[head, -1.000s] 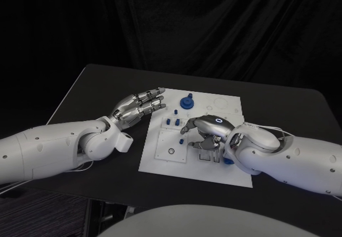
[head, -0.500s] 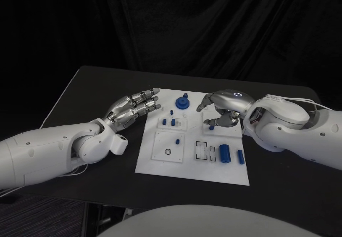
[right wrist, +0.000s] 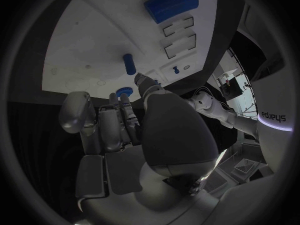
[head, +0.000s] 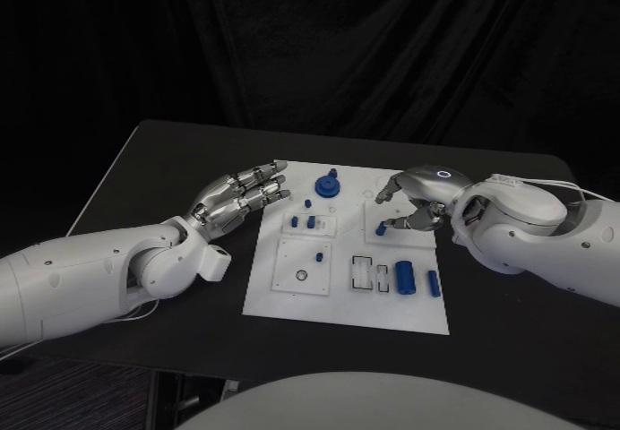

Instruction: Assemble the parts on the task board

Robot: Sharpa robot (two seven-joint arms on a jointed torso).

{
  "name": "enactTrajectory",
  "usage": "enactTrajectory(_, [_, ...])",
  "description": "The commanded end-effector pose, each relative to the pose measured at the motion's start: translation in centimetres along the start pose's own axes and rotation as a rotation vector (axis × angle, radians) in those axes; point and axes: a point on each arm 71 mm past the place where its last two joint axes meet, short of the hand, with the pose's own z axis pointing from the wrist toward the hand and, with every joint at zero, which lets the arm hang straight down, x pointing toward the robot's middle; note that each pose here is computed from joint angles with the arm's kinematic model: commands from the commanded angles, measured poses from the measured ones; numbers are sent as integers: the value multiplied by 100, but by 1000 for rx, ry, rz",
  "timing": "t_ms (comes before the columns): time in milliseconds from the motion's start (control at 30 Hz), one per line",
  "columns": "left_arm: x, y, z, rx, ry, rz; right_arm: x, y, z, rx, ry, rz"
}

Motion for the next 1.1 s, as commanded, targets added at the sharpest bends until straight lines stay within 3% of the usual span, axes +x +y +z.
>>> enactTrajectory(33, [14, -43, -2, 64, 7, -9, 43, -35, -13, 38, 8, -19])
enactTrajectory(533, [16, -41, -5, 60, 6, -9, 118, -7, -14, 13, 29, 13])
enactTrajectory(1100, [13, -40, -9, 57, 8, -11, 274, -16, 51, -27, 9, 33])
